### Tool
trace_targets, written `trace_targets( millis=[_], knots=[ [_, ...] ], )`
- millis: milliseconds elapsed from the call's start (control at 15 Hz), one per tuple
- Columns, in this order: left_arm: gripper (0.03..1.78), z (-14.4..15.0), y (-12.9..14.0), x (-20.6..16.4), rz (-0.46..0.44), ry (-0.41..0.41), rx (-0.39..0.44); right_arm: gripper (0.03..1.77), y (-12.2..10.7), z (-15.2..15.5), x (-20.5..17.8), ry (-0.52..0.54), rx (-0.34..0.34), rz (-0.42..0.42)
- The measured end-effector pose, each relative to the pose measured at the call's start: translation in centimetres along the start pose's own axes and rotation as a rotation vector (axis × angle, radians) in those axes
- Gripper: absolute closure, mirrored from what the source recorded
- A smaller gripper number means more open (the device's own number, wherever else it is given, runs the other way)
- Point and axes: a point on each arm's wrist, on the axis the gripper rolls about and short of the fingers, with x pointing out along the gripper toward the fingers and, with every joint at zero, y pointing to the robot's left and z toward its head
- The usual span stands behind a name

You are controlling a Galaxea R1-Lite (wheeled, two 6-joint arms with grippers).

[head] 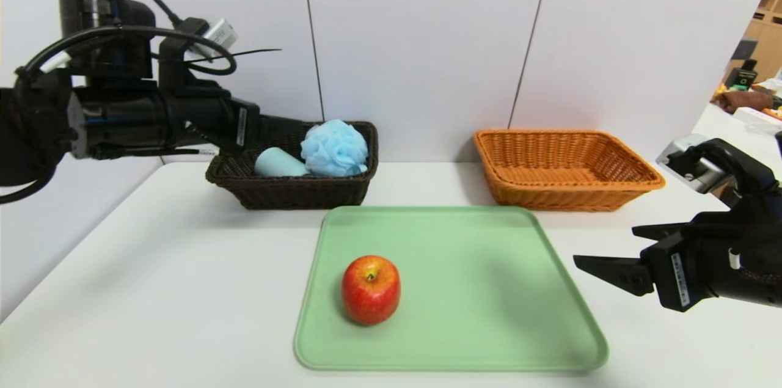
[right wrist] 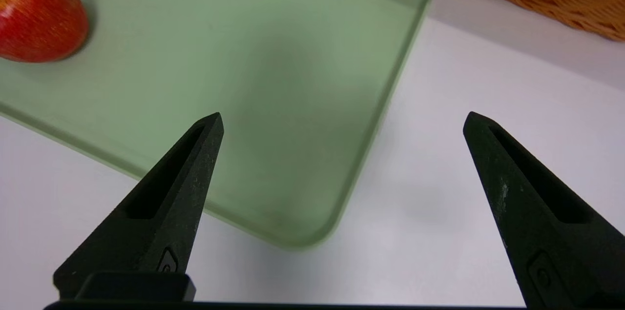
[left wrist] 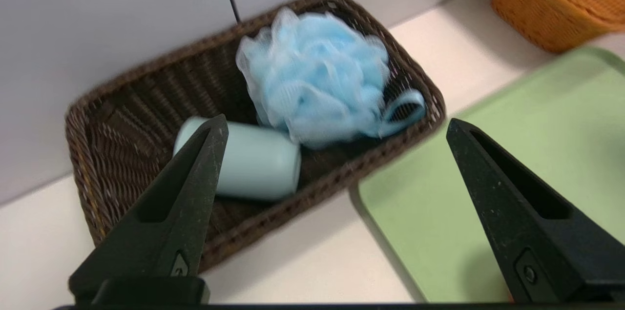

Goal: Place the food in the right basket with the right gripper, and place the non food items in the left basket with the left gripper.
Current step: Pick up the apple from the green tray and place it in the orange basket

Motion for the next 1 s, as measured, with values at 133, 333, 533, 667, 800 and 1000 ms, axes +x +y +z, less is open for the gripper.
trace_targets(
  millis=[133,333,533,667,800,1000],
  knots=[
    [0.19,-1.9,-1.0,-2.6,-0.014,0.035,-0.010,0.10,0.5,0.4,1.0,-0.012,-0.016,0.023],
    [0.17,-4.4,-2.6,-6.7,-0.087,0.054,-0.014,0.11,2.3,1.5,3.1,-0.061,-0.059,0.088],
    [0.15,-6.3,-4.0,-10.0,-0.145,0.057,-0.009,0.11,5.1,3.4,4.8,-0.098,-0.105,0.171],
    [0.14,-7.5,-4.9,-11.9,-0.185,0.075,-0.006,0.11,6.8,4.6,5.6,-0.103,-0.125,0.217],
    [0.14,-8.3,-5.6,-13.6,-0.228,0.093,-0.011,0.10,8.2,5.7,6.0,-0.099,-0.124,0.251],
    [0.13,-9.0,-6.1,-15.1,-0.245,0.117,0.019,0.11,9.7,7.2,6.7,-0.077,-0.133,0.280]
  ],
)
